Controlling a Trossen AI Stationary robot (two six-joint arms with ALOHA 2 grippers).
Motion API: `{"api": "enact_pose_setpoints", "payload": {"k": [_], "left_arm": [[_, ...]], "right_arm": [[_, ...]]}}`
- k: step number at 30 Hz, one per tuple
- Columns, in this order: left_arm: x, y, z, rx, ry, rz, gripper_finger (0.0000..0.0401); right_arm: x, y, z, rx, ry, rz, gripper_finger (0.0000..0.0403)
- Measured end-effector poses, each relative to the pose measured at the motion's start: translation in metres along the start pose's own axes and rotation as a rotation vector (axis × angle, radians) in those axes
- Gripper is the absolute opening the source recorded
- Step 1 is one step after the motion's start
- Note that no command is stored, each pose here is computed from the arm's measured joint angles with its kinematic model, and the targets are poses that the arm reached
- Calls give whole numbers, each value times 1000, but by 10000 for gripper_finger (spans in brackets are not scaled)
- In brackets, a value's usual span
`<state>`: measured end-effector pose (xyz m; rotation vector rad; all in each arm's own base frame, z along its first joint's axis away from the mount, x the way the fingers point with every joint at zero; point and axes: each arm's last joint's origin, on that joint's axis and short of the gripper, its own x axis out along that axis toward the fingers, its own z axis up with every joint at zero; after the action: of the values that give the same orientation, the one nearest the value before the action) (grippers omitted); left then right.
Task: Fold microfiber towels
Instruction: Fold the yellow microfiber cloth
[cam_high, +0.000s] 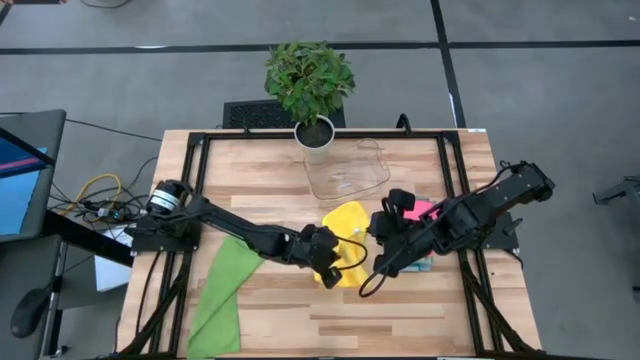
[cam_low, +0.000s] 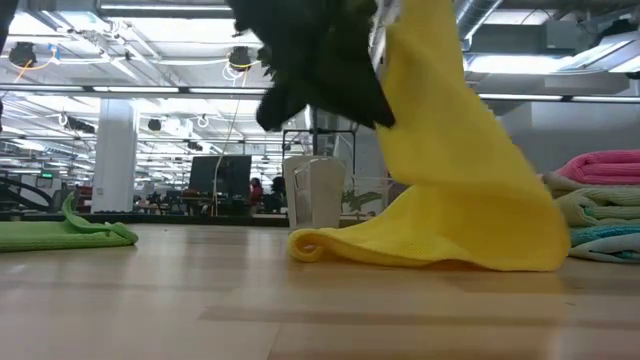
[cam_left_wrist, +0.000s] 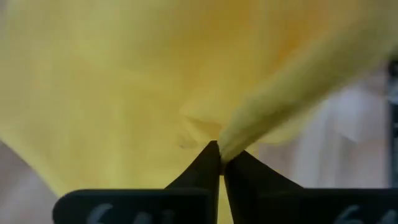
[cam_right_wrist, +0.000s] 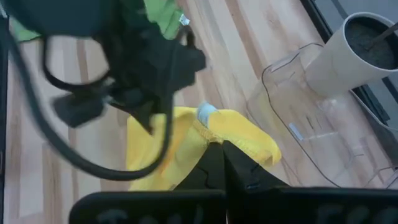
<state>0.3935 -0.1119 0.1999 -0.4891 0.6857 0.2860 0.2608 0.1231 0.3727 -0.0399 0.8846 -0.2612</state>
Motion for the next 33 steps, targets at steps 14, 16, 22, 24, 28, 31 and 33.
{"api": "enact_pose_setpoints", "payload": {"k": [14, 16, 22, 24, 28, 31, 33], "left_arm": [[-146, -52, 70, 63, 196, 119, 1], [-169, -50, 81, 101, 200, 161, 1], [-214, -26, 111, 168, 163, 345, 0], [-216, -18, 121, 211, 160, 333, 0], [-214, 3, 137, 233, 183, 367, 0], [-209, 15, 146, 251, 225, 348, 0], [-210, 23, 152, 247, 218, 358, 0]], "right_arm": [[-23, -3, 8, 11, -54, -14, 5], [-31, -7, 12, 16, -84, -45, 5], [-42, -30, 25, 20, -128, -163, 5], [-40, -38, 29, 3, -133, -208, 5], [-34, -53, 34, -3, -118, -282, 5], [-32, -60, 33, -10, -103, -340, 5], [-33, -61, 31, -37, -94, -384, 5]]}}
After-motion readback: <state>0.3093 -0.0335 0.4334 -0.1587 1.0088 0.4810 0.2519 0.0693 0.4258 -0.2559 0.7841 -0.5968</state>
